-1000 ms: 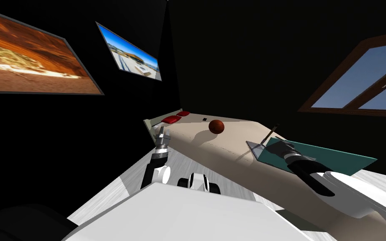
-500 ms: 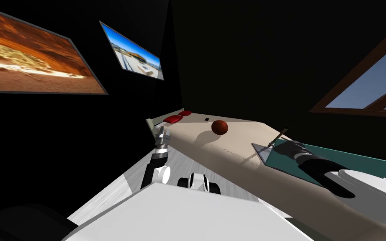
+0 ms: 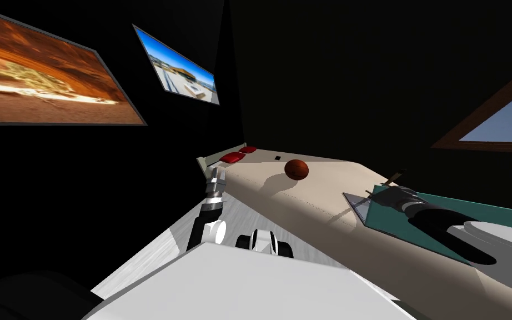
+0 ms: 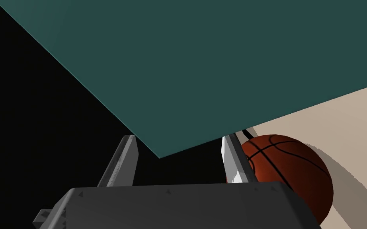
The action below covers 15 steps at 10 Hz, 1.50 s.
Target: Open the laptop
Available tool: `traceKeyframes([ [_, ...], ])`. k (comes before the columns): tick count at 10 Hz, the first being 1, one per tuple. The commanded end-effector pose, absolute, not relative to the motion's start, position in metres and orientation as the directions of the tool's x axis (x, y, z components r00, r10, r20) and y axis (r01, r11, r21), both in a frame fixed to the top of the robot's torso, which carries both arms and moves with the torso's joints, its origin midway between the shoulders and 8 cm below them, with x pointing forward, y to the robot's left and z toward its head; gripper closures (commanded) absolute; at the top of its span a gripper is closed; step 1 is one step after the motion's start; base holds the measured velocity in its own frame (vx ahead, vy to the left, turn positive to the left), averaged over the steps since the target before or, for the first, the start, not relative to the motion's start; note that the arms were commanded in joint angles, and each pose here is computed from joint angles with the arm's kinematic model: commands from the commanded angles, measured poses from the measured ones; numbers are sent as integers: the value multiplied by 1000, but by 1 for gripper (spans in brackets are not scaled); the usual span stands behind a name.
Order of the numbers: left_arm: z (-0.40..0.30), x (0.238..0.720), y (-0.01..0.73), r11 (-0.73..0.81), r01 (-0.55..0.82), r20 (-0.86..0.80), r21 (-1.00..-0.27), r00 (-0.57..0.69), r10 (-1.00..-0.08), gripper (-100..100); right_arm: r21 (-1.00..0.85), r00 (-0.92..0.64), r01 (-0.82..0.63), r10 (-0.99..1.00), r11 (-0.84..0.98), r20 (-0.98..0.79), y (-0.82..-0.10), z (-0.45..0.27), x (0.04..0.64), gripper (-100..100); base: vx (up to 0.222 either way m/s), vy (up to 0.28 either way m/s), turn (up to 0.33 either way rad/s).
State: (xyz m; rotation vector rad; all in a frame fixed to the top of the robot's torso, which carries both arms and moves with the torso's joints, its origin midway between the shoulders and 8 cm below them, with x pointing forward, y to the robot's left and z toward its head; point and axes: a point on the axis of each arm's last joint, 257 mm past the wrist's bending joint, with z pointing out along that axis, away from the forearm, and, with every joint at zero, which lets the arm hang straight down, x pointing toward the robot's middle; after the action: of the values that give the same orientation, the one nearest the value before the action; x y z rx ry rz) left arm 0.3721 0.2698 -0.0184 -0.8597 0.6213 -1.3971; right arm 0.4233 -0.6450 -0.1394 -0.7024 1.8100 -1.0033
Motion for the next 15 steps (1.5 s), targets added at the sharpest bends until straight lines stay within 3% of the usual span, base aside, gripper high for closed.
traceKeyframes([
  [1, -18, 372, 270, -34, 578, 113, -815, 102, -988, 0, -859, -396, -79, -807, 506, -439, -641, -149, 431, 100, -71, -33, 329],
  [10, -18, 372, 270, -34, 578, 113, -815, 102, -988, 0, -868, -483, -47, -772, 493, -413, -712, -148, 426, 100, -39, -7, 80],
  [12, -18, 372, 270, -34, 578, 113, -815, 101, -988, 0, -860, -459, -85, -785, 504, -415, -707, -153, 438, 100, -77, -14, 275],
  [15, -18, 372, 270, -34, 578, 113, -815, 102, -988, 0, -865, -507, -58, -761, 499, -405, -735, -152, 427, 100, -20, -1, -19],
])
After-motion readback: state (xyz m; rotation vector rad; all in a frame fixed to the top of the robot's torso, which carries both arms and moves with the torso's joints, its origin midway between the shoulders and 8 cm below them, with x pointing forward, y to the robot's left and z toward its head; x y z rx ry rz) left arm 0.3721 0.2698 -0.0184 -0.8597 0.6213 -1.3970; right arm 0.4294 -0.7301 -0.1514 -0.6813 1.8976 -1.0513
